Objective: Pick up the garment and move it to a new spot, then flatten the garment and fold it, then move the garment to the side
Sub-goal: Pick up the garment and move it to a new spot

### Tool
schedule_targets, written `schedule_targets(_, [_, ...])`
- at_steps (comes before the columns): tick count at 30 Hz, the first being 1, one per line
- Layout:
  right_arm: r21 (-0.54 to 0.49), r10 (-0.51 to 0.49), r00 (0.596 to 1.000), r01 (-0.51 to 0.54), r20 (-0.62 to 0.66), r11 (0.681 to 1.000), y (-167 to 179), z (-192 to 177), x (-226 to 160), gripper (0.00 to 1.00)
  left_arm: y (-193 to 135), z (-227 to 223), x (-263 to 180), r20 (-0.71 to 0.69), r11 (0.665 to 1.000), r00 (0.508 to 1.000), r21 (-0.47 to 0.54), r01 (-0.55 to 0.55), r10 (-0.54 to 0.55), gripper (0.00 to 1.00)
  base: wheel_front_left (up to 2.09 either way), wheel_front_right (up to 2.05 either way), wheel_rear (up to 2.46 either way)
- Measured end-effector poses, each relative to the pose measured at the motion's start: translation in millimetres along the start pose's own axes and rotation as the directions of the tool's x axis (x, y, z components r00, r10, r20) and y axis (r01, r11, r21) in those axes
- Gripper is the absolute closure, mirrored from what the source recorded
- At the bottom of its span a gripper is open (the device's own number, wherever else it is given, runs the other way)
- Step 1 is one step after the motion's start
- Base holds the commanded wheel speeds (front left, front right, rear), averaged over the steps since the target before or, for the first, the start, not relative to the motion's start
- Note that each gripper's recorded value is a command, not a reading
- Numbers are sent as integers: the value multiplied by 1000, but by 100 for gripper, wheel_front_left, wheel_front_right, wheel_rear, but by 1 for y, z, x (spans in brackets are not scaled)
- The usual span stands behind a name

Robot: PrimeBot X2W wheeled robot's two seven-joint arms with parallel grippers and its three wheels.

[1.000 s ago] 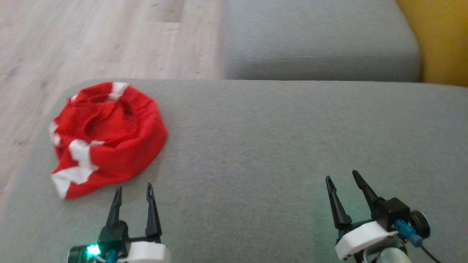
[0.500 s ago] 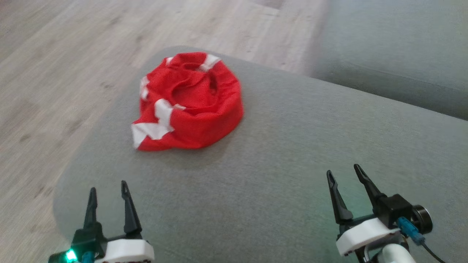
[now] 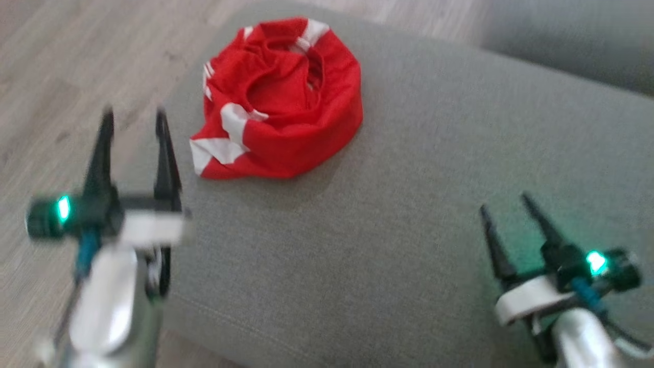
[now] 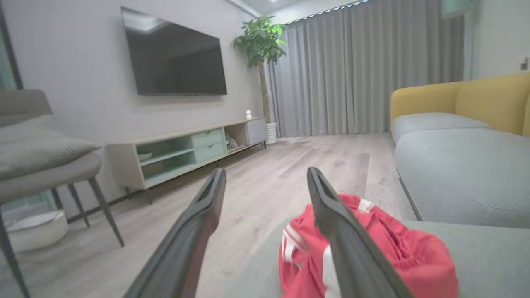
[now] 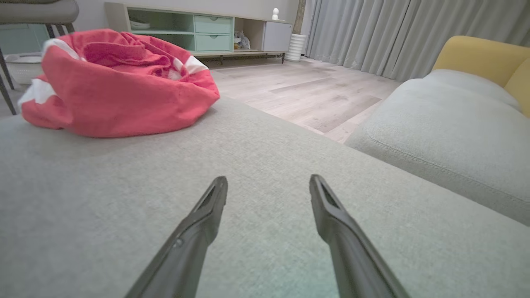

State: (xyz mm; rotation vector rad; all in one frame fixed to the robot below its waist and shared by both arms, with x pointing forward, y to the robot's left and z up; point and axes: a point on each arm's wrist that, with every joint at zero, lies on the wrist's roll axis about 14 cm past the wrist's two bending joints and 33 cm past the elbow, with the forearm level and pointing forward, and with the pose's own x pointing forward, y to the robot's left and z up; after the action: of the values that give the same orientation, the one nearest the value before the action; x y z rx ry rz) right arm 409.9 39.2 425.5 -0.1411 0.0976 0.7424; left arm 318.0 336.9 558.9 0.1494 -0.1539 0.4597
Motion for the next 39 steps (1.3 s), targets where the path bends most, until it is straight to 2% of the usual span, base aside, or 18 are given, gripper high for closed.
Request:
schedule_targets(2, [-33, -10, 1000, 10, 6, 999, -18, -3, 9, 0, -12, 5, 33, 5, 998, 998, 31, 60, -60, 0, 0, 0, 0])
schedule_targets(5, [-75, -22, 1000, 22, 7, 997, -42, -12, 21, 0, -33, -2, 80, -83, 988, 987, 59, 140, -135, 0, 0, 0, 0])
schedule_targets(10, [-92, -31, 999, 28, -33, 995, -67, -43, 29, 0, -55, -29, 140, -260, 983, 952, 41, 180, -164, 0, 0, 0, 0])
schedule_targets(13, [-85, -47, 999, 45, -24, 995, -77, -50, 32, 0, -66, -71, 150, -408, 979, 896, 20, 202, -177, 0, 0, 0, 0])
schedule_targets(17, [-84, -78, 997, 78, -6, 993, -93, -54, 33, 0, -75, -140, 130, -608, 974, 774, 11, 227, -174, 0, 0, 0, 0])
schedule_targets(19, [-82, -94, 996, 93, -2, 992, -99, -56, 32, 0, -81, -164, 119, -666, 969, 724, 5, 245, -180, 0, 0, 0, 0])
schedule_targets(20, [-82, -101, 995, 101, -1, 992, -101, -57, 31, 0, -85, -171, 116, -675, 968, 714, -1, 253, -187, 47, 0, 0, 0])
schedule_targets(21, [-80, -107, 994, 107, 1, 991, -103, -57, 31, 0, -89, -174, 116, -669, 965, 717, -3, 262, -197, 100, 0, 0, 0])
schedule_targets(23, [-79, -115, 993, 115, 6, 990, -107, -58, 31, 0, -96, -173, 122, -635, 960, 742, -2, 279, -217, 100, 0, 0, 0])
schedule_targets(27, [-77, -125, 992, 125, 8, 989, -107, -53, 30, 0, -105, -136, 149, -501, 947, 824, 29, 319, -263, 100, 0, 0, 0])
schedule_targets(32, [-51, -139, 990, 139, -1, 989, -96, -40, 24, 0, -115, -50, 188, -286, 922, 902, 118, 368, -323, 100, 0, 0, 0])
schedule_targets(36, [-5, -155, 988, 155, 19, 988, -79, -19, 11, 0, -135, 34, 203, -91, 892, 913, 191, 409, -399, 100, 0, 0, 0])
schedule_targets(39, [7, -204, 978, 204, 42, 979, -85, -2, -5, 0, -158, 93, 203, 35, 866, 886, 229, 444, -463, 100, 0, 0, 0])
